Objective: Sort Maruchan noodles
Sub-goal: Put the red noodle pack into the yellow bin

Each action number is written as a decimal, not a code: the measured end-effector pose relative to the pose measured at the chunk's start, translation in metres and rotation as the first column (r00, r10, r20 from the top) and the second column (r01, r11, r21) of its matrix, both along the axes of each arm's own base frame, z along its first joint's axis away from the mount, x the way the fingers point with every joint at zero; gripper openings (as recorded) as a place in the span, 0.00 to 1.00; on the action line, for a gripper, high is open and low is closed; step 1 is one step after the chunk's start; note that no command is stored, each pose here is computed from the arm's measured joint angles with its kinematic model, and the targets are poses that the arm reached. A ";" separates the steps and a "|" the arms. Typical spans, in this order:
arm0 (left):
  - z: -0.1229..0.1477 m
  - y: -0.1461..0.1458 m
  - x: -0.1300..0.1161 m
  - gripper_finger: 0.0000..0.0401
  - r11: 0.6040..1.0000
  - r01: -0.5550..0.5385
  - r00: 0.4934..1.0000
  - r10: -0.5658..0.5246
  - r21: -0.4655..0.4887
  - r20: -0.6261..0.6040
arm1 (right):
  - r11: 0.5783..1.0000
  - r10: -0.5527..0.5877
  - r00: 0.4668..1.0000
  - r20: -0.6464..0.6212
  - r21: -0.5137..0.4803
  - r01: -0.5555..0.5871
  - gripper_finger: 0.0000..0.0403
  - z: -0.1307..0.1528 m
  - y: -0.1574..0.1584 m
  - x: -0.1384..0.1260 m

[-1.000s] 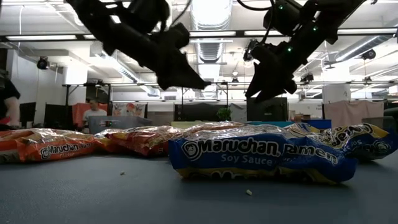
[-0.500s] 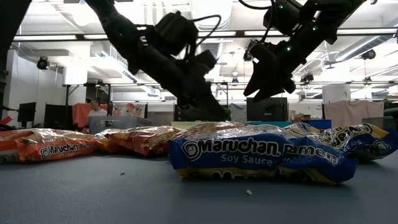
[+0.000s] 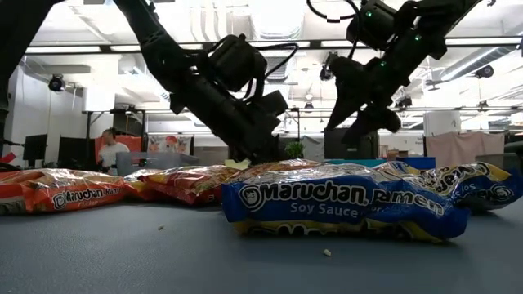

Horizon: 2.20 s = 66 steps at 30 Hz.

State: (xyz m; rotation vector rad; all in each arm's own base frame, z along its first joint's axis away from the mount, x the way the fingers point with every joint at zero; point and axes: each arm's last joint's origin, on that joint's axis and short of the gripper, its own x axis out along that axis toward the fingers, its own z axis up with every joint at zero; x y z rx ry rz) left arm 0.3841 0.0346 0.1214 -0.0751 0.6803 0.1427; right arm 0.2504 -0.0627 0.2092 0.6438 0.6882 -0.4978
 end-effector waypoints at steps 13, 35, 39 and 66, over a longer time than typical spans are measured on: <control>-0.011 -0.001 -0.003 0.00 1.000 -0.007 0.998 0.006 -0.019 -0.070 | 0.993 -0.087 0.996 -0.010 0.080 0.087 0.77 -0.016 0.002 -0.006; -0.013 -0.001 -0.004 0.00 1.000 -0.013 0.997 0.011 -0.016 -0.076 | 0.998 -0.056 0.982 0.180 0.039 0.050 0.84 -0.055 0.006 -0.023; -0.013 -0.001 -0.004 0.00 1.000 -0.013 0.997 0.012 -0.016 -0.076 | 0.998 -0.059 0.979 0.196 0.012 0.057 0.84 -0.055 0.006 -0.023; -0.013 0.000 -0.004 0.00 1.000 -0.014 0.997 0.012 -0.015 -0.070 | 0.999 0.032 0.992 0.124 -0.007 -0.032 0.84 -0.089 -0.003 0.022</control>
